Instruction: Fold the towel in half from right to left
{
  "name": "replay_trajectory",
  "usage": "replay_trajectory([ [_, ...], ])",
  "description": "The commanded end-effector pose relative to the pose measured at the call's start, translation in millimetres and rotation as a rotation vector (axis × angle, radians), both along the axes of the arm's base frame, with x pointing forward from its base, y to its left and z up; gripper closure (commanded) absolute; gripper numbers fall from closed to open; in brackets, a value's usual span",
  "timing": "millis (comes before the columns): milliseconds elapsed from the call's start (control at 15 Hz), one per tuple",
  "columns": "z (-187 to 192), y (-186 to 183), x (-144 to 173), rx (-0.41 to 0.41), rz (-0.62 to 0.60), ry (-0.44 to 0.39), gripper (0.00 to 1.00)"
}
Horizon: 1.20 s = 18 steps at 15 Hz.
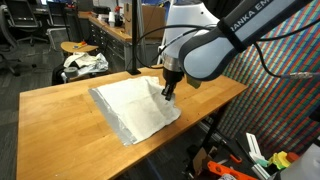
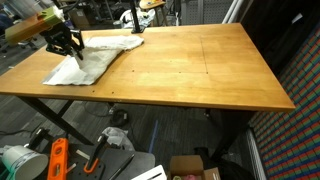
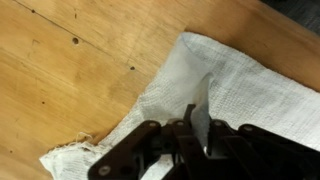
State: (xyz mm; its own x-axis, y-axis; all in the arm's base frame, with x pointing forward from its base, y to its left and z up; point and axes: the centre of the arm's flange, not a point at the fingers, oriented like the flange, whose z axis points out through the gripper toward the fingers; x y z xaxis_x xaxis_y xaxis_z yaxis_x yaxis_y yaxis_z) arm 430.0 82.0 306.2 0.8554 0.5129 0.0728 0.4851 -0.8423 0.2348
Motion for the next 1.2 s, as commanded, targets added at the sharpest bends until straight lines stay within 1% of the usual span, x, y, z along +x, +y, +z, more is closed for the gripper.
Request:
replay_trajectory([
  [0,0.3,37.3,-4.7,-0.072,-0.038,-0.040,0.95],
  [467,-14.5,87.1,-26.0,-0.150,-0.031,-0.066,0.95],
  [800,-24.9,117.9,-29.5,-0.161,-0.034,-0.082,0.95],
  [1133,-35.7,146.2,-26.7,-0.170,-0.044,-0.121,0.94],
])
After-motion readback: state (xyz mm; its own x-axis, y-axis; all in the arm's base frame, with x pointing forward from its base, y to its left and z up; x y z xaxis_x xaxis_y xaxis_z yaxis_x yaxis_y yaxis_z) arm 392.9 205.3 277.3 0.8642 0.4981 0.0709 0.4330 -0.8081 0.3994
